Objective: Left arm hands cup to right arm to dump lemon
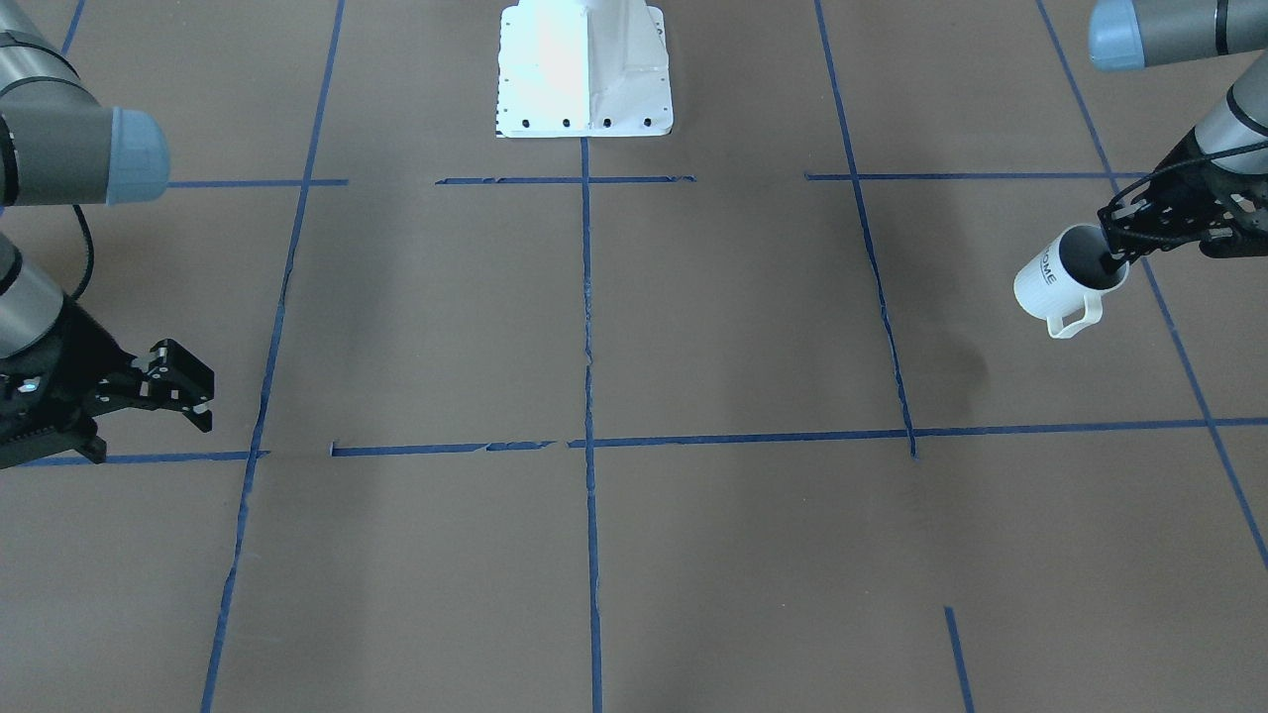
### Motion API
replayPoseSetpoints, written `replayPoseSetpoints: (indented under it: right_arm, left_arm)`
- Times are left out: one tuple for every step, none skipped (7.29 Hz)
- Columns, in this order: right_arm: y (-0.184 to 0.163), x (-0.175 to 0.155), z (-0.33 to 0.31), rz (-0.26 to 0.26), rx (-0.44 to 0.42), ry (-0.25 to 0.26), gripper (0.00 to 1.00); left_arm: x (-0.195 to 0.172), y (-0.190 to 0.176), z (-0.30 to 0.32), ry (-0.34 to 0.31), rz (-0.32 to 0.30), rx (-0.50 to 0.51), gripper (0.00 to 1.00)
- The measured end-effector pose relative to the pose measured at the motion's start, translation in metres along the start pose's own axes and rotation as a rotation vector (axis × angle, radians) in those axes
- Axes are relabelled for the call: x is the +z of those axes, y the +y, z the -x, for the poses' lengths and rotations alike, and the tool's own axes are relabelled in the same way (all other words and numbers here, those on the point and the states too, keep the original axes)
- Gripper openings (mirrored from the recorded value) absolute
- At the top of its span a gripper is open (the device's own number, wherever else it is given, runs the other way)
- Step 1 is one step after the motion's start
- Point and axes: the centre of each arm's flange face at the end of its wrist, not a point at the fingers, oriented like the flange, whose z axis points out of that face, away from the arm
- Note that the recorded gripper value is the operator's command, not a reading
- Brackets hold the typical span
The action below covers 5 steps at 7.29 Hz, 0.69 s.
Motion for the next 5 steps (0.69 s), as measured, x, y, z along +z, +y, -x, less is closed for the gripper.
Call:
replayPoseSetpoints:
  right_arm:
    - [0.011,-0.012,-0.021,0.026,-0.014,0.008,1.00]
    - [0.025,-0.021,-0.040,0.039,-0.026,0.012,1.00]
    - [0.037,-0.028,-0.060,0.048,-0.038,0.010,1.00]
    - [0.046,-0.034,-0.077,0.053,-0.042,0.001,1.00]
    - [0.051,-0.038,-0.085,0.054,-0.042,-0.008,1.00]
  left_arm:
    - [0.020,-0.001,-0.001,0.010,0.001,-0.027,0.00]
    - [0.035,0.001,-0.004,0.017,0.007,-0.048,0.00]
    - [0.046,0.001,-0.003,0.016,0.011,-0.060,0.00]
    - [0.057,0.001,0.002,0.015,0.008,-0.060,0.00]
    - [0.067,0.000,0.009,0.017,-0.001,-0.055,0.03]
